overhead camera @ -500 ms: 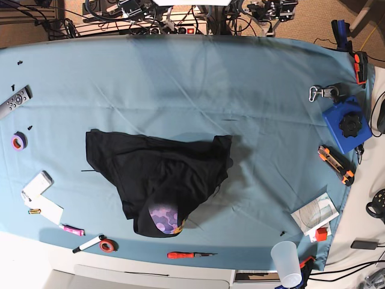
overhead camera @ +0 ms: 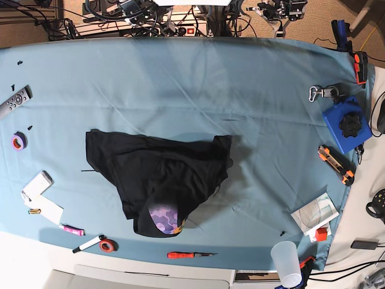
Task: Layout the t-shirt on the table in an organized manner, then fold the t-shirt properly
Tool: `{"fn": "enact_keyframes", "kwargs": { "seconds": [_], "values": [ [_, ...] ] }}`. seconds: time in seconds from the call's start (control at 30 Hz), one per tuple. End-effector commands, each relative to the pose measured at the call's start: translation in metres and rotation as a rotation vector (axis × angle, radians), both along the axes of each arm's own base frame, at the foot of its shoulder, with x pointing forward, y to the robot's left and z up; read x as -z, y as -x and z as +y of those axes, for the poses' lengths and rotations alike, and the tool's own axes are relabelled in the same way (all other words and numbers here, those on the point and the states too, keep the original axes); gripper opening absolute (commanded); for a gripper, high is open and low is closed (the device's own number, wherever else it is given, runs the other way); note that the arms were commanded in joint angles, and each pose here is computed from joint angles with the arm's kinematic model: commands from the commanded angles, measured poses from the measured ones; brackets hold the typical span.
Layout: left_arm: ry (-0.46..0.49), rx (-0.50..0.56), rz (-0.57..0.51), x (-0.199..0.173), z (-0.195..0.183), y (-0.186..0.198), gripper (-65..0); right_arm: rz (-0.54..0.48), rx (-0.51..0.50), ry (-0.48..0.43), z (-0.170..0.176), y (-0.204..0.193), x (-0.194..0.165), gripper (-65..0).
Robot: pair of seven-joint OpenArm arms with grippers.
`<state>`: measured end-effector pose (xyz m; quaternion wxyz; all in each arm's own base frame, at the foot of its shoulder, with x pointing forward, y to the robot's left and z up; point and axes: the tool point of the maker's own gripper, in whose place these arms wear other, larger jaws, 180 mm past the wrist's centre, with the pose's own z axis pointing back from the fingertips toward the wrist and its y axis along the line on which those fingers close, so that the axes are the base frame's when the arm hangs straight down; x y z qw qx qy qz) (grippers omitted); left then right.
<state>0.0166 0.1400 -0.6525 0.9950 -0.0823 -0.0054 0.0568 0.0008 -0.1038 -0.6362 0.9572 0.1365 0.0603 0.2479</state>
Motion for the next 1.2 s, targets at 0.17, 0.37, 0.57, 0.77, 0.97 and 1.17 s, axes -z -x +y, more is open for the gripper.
{"fn": "enact_keyframes", "kwargs": {
  "seconds": [0.17, 0.37, 0.57, 0.77, 0.97, 1.17],
  "values": [
    [-0.002, -0.001, -0.003, 0.0, 0.003, 0.0, -65.0, -0.005, 0.0, -0.013, 0.002, -0.002, -0.001, -65.0],
    [-0.002, -0.001, -0.003, 0.0, 0.003, 0.0, -65.0, -0.005, 0.0, -0.013, 0.002, -0.002, -0.001, -65.0],
    [-0.001, 0.0, -0.003, 0.0, 0.003, 0.0, -65.0, -0.005, 0.0, -0.013, 0.002, -0.002, -0.001, -65.0],
    [0.002, 0.0, -0.003, -0.001, 0.002, 0.0, -65.0, -0.006, 0.0, -0.014, 0.002, -0.002, -0.001, -65.0],
    [0.041, 0.01, -0.001, -0.002, -0.005, 0.005, -65.0, -0.026, 0.007, -0.025, 0.004, -0.005, -0.001, -65.0],
    [0.111, 0.032, -0.014, -0.006, -0.016, 0.01, -65.0, -0.03, 0.012, -0.029, 0.004, -0.002, -0.001, -65.0]
  ]
}}
